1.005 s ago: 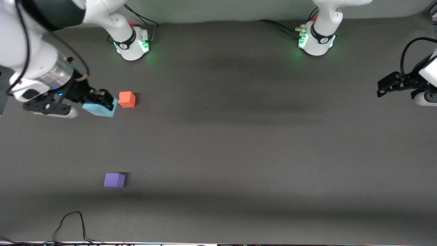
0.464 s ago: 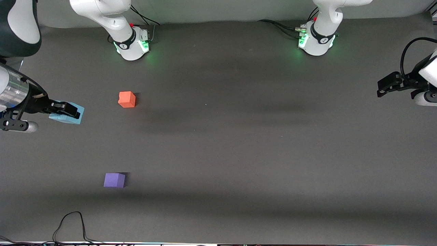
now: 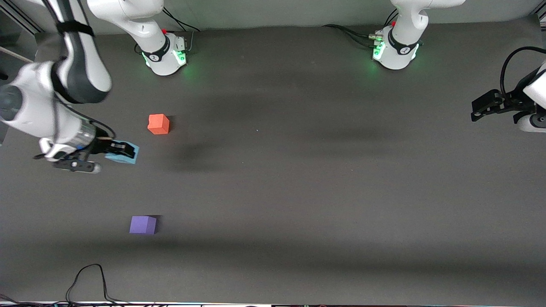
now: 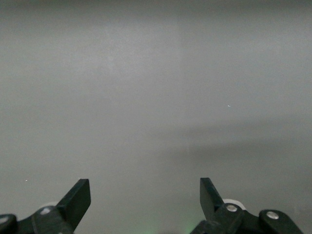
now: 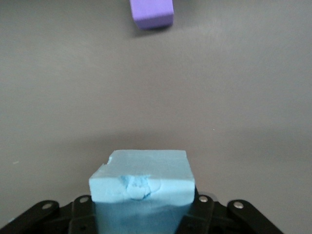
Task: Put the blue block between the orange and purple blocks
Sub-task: 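Lower the blue cube between the orange and purple cubes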
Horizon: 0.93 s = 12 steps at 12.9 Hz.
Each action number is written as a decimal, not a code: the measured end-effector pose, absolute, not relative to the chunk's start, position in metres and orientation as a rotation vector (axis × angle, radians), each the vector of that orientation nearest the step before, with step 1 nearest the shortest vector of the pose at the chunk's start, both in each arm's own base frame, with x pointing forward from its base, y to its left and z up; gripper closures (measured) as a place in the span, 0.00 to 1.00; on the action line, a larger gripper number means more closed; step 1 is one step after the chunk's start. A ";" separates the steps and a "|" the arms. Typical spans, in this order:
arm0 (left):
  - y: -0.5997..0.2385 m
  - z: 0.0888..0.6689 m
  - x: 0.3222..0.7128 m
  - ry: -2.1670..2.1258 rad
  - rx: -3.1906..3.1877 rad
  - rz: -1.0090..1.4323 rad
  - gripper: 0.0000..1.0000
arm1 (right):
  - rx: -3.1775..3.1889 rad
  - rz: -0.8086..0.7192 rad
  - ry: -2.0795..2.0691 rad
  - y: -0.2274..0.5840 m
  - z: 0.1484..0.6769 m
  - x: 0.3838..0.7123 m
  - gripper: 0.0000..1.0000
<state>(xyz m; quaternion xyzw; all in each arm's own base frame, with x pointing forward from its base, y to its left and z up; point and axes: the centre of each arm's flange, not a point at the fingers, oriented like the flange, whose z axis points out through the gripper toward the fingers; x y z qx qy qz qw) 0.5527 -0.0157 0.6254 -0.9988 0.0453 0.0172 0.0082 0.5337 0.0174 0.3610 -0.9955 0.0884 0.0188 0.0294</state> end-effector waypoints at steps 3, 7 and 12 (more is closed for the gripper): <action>-0.015 0.625 0.553 0.141 -3.122 0.054 0.00 | -3.079 0.057 0.290 0.014 0.304 0.515 0.41; -0.015 0.625 0.553 0.141 -3.122 0.054 0.00 | -3.092 -0.039 0.307 0.011 0.236 0.504 0.41; -0.015 0.625 0.553 0.139 -3.122 0.054 0.00 | -3.115 -0.089 0.224 0.006 0.179 0.502 0.41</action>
